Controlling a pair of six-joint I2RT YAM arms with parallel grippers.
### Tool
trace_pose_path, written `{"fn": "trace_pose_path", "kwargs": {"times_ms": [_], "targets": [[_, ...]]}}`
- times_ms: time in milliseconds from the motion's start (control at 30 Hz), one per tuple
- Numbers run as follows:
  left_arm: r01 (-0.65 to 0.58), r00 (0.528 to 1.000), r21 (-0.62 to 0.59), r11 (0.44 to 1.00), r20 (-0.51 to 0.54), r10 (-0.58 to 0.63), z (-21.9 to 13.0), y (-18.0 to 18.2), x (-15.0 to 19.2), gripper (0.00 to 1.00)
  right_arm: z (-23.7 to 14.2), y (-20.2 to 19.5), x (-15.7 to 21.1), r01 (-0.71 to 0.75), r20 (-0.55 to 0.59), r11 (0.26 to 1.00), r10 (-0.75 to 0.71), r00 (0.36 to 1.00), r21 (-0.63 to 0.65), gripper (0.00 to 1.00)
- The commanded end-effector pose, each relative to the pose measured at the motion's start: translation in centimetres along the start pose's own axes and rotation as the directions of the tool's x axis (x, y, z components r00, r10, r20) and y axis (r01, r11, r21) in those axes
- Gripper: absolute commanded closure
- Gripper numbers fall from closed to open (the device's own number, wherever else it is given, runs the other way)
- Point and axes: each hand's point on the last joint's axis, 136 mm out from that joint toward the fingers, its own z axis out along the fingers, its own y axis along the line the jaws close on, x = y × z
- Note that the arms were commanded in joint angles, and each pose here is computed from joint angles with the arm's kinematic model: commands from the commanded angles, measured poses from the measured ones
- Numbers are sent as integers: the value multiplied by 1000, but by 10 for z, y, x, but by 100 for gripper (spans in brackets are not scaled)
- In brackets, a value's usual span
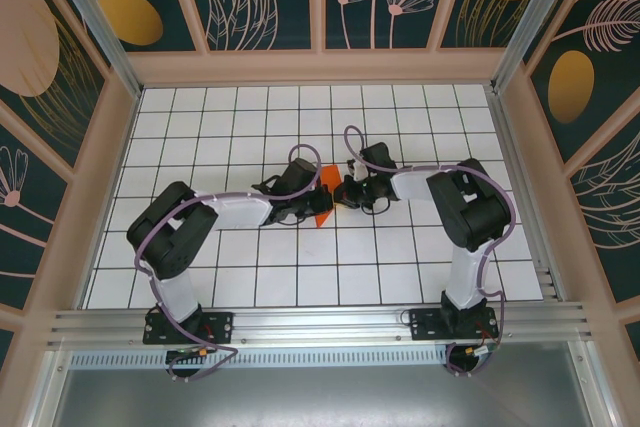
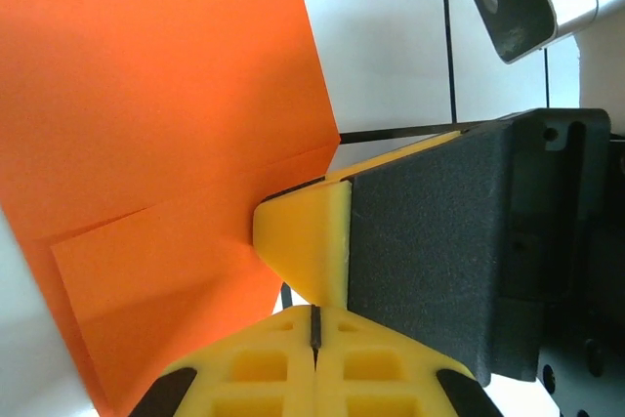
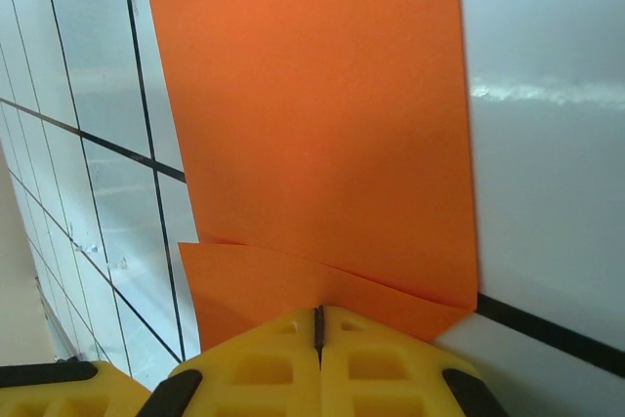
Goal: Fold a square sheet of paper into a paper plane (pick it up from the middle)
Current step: Third fold the triangle at the center of the table.
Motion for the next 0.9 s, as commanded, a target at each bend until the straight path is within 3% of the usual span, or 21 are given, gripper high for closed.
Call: {"fn": "trace_pose_path", "kwargs": {"times_ms": [0,300,867], "targets": [[-33,998,-17,999,-48,32,15,10,11,98,10,-33,16,-38,-52,994,44,998,103,96],[-18,998,-19,1000,-56,17,9,20,22,100,11,-43,15,-67,-50,990,74,996,126,96],[-59,998,1,998,-38,59,16,9,10,100,12,-47,17,-79,-47,988,86,995,132,96]]}}
